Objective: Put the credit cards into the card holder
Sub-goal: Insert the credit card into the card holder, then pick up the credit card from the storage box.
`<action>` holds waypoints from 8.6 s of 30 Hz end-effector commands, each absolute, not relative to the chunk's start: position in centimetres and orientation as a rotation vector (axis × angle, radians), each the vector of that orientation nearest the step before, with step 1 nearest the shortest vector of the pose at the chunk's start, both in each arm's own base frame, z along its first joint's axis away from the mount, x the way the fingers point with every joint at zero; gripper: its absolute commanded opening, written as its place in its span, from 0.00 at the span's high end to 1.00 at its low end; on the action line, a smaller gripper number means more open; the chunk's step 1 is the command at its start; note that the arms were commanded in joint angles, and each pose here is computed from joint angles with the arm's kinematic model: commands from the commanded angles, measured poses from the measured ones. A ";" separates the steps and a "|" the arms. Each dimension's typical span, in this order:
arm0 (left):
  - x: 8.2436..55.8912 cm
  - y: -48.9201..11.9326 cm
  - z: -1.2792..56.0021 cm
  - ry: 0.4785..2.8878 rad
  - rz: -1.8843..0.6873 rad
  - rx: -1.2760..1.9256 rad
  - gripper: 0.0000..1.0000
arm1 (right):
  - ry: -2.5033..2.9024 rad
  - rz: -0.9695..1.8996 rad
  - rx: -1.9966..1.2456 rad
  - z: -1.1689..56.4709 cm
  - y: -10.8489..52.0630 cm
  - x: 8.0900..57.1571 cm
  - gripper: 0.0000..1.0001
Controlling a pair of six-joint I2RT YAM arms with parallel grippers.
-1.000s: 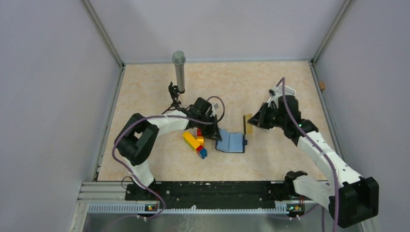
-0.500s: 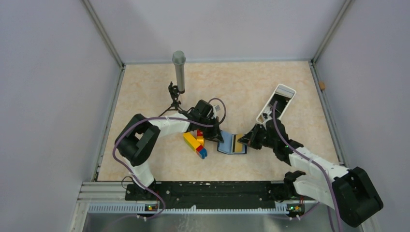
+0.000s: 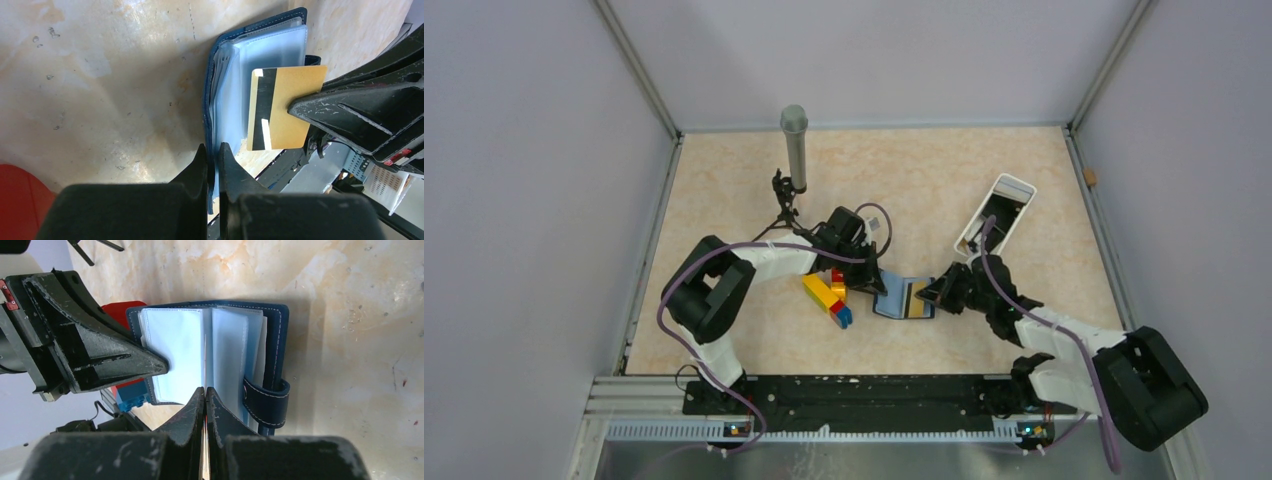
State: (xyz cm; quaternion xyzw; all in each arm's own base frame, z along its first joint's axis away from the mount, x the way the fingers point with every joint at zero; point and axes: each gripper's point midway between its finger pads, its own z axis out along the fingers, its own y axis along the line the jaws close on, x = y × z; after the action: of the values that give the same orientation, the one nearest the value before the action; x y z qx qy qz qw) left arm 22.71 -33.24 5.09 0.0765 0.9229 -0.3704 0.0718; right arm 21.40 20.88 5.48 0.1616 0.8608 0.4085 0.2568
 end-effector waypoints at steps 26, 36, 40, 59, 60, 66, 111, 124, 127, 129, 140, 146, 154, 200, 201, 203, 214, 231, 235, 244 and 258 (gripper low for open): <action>22.6 -32.3 2.7 2.817 -1.016 0.283 1.00 | 2.289 1.125 0.420 4.1 21.7 22.9 1.00; 23.0 -31.7 2.8 2.822 -0.951 0.290 0.84 | 2.349 1.070 0.530 1.6 20.7 22.0 1.00; 23.2 -31.6 3.3 2.817 -0.946 0.290 0.67 | 2.365 1.038 0.558 0.9 20.2 21.7 1.00; 23.0 -31.2 3.0 2.837 -0.918 0.304 0.74 | 2.372 1.066 0.526 0.5 20.8 21.9 1.00; 23.0 -31.1 2.9 2.837 -0.915 0.303 0.74 | 2.374 1.065 0.520 0.5 20.8 21.9 1.00; 23.1 -31.2 2.6 2.846 -0.914 0.307 0.77 | 2.410 1.047 0.490 0.0 21.0 21.3 1.00; 22.6 -31.8 2.3 2.866 -0.976 0.314 1.00 | 2.466 0.735 0.333 1.4 20.7 21.7 0.52; 22.6 -32.0 2.6 2.860 -1.000 0.321 0.89 | 2.511 0.767 0.277 1.4 22.7 21.4 0.63; 22.6 -32.1 2.8 2.854 -1.007 0.326 0.84 | 2.497 0.782 0.260 2.4 23.9 21.9 0.64; 22.6 -32.2 2.9 2.851 -1.013 0.330 0.82 | 2.489 0.797 0.247 2.9 24.6 22.0 0.64; 22.8 -32.7 3.9 2.814 -1.060 0.354 0.72 | 2.470 0.843 0.226 3.9 27.1 22.6 0.65; 22.6 -33.1 4.3 2.805 -1.100 0.360 0.71 | 2.415 0.907 0.272 4.9 27.7 23.2 0.75; 22.7 -33.8 4.9 2.775 -1.160 0.351 0.71 | 2.370 1.003 0.324 5.5 28.2 23.0 0.75; 25.2 -28.9 6.0 2.867 -0.962 0.306 0.97 | 2.537 0.195 -0.010 10.6 7.8 33.2 0.42; 25.3 -28.9 5.9 2.867 -0.964 0.304 0.97 | 2.534 0.188 -0.016 10.5 7.8 33.5 0.42; 25.3 -28.9 5.8 2.870 -0.967 0.303 0.97 | 2.540 0.161 -0.022 10.1 7.5 33.9 0.43; 25.4 -28.6 5.5 2.875 -0.953 0.295 0.97 | 2.574 0.077 -0.072 7.7 6.7 35.2 0.50; 25.3 -28.7 5.6 2.876 -0.972 0.298 0.97 | 2.569 0.108 -0.155 7.3 7.8 35.1 0.53; 25.3 -28.7 5.7 2.873 -0.968 0.302 0.97 | 2.610 0.240 -0.209 6.9 9.6 34.3 0.54; 25.4 -28.7 5.7 2.872 -0.964 0.302 0.98 | 2.599 0.292 -0.242 8.3 10.6 33.7 0.62; 25.5 -28.5 5.6 2.876 -0.943 0.303 0.98 | 2.585 0.313 -0.242 9.8 10.8 33.5 0.63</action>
State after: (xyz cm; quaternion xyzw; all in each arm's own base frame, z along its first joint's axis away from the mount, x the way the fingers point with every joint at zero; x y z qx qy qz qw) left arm 24.50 -28.92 5.17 0.0931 0.9416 -0.3221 0.0309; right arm 32.70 9.35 6.72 -0.0727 0.9671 0.0911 0.2260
